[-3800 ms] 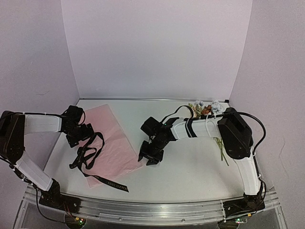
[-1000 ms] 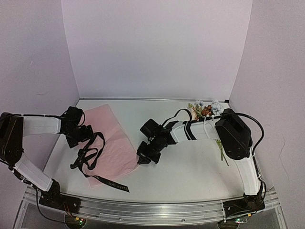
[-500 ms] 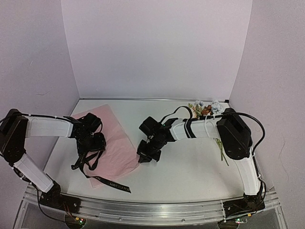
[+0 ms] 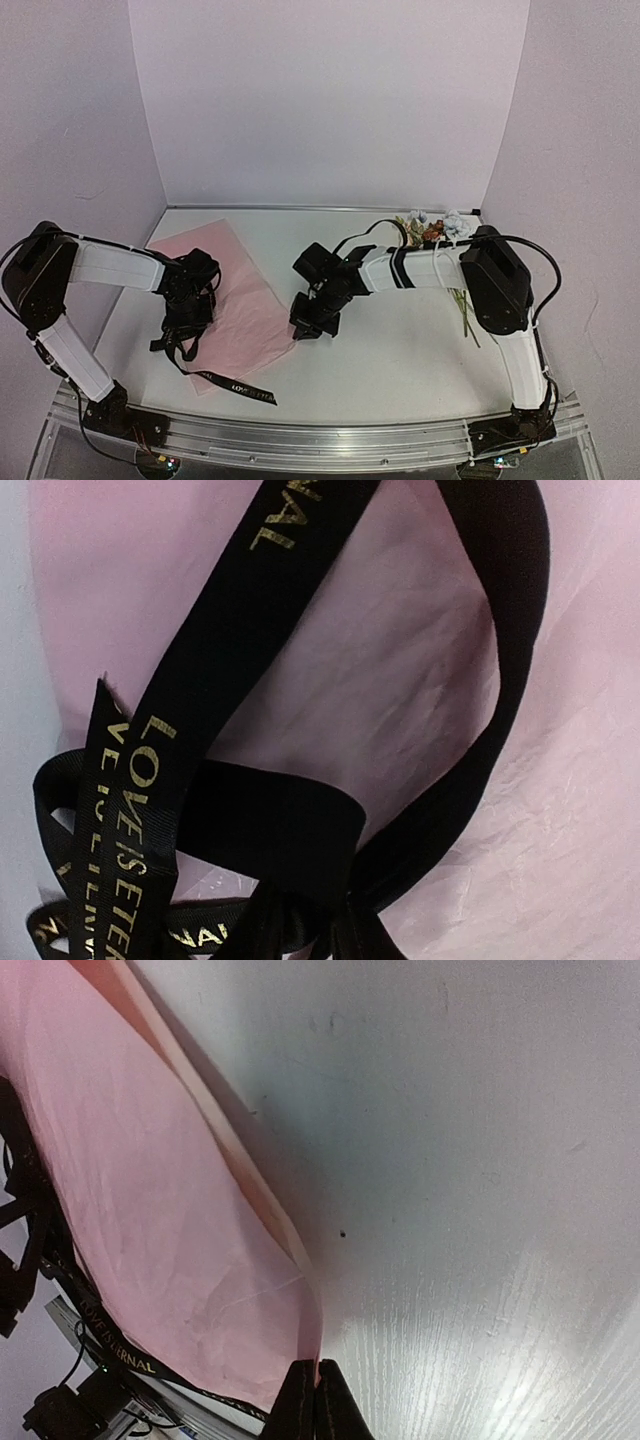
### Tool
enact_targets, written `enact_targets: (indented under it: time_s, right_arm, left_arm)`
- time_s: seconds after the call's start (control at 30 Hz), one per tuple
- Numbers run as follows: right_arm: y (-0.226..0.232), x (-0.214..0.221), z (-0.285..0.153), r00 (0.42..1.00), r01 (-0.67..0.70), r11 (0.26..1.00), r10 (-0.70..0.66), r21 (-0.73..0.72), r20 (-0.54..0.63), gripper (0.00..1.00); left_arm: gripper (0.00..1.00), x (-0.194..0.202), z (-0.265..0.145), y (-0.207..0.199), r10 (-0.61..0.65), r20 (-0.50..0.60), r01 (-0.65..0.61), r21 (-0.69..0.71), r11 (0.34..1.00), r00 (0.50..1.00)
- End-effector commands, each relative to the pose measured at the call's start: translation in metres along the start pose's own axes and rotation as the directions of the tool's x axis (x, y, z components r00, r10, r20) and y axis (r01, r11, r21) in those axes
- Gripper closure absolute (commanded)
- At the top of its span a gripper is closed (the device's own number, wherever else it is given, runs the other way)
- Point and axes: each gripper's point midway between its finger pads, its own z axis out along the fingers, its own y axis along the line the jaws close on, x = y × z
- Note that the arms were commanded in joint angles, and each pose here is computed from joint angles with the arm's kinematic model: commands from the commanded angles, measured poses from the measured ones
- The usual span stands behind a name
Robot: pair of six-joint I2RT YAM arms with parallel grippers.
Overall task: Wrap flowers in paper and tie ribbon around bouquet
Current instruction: Move the folded wrapping paper to the center of the board, then pick up the folded wrapping paper from the center of the board.
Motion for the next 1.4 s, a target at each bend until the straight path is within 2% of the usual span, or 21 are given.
enact_targets:
  time_s: [0.0, 0.1, 0.27, 0.43, 0.6, 0.7, 0.77, 0.87, 0.97, 1.07, 1.13, 1.23, 1.37]
  right_arm:
    - [0.003, -0.005, -0.036, 0.996, 0.051, 0.999, -0.051, -0.008, 0.071, 1.0]
    - [-0.023, -0.008, -0.043, 0.993, 0.04, 0.998, -0.045, 0.045, 0.108, 1.0]
    - [-0.088, -0.016, -0.073, 0.972, 0.012, 0.984, -0.053, 0.176, 0.23, 1.0]
    - [-0.137, -0.016, -0.107, 0.931, 0.005, 0.962, -0.103, 0.272, 0.349, 1.0]
    - [-0.143, -0.008, -0.117, 0.911, 0.017, 0.973, -0.11, 0.23, 0.397, 1.0]
    - [-0.13, -0.003, -0.123, 0.891, 0.081, 0.978, -0.159, 0.194, 0.426, 1.0]
    - [-0.116, 0.001, -0.127, 0.881, 0.151, 0.972, -0.216, 0.181, 0.421, 1.0]
    - [-0.093, 0.007, -0.129, 0.871, 0.246, 0.957, -0.289, 0.156, 0.398, 1.0]
    - [-0.071, 0.015, -0.126, 0.87, 0.339, 0.934, -0.355, 0.109, 0.342, 1.0]
    - [-0.048, 0.025, -0.126, 0.851, 0.446, 0.893, -0.444, 0.06, 0.282, 1.0]
    - [-0.036, 0.033, -0.13, 0.823, 0.518, 0.854, -0.511, 0.045, 0.249, 1.0]
    - [-0.022, 0.047, -0.138, 0.756, 0.625, 0.779, -0.621, 0.053, 0.207, 1.0]
    - [-0.008, 0.067, -0.147, 0.651, 0.748, 0.66, -0.75, 0.072, 0.114, 1.0]
  left_arm:
    - [0.9, -0.004, 0.001, 0.028, -0.05, 0.009, 0.051, -0.114, 0.992, 0.999]
    - [0.97, -0.015, -0.001, 0.054, -0.119, 0.022, 0.121, -0.145, 0.982, 0.993]
    - [1.0, -0.035, -0.005, 0.09, -0.266, 0.049, 0.27, -0.098, 0.958, 0.963]
    - [1.0, -0.047, -0.007, 0.1, -0.29, 0.065, 0.295, -0.107, 0.949, 0.955]
    - [0.98, -0.06, -0.009, 0.095, -0.254, 0.076, 0.26, -0.086, 0.962, 0.964]
    - [0.84, -0.073, -0.017, 0.081, -0.216, 0.085, 0.219, -0.021, 0.976, 0.973]
    - [0.69, -0.086, -0.031, 0.069, -0.202, 0.116, 0.198, 0.043, 0.979, 0.973]
    - [0.37, -0.103, -0.056, 0.054, -0.188, 0.166, 0.171, 0.116, 0.978, 0.968]
    - [0.24, -0.12, -0.089, 0.037, -0.198, 0.206, 0.155, 0.206, 0.966, 0.958]
    - [0.17, -0.122, -0.115, 0.002, -0.242, 0.148, 0.168, 0.392, 0.904, 0.959]
    - [0.14, -0.117, -0.13, -0.027, -0.277, 0.077, 0.197, 0.525, 0.828, 0.958]
    - [0.13, -0.105, -0.148, -0.073, -0.294, -0.04, 0.246, 0.66, 0.71, 0.955]
    - [0.12, -0.097, -0.163, -0.114, -0.286, -0.171, 0.312, 0.754, 0.578, 0.943]
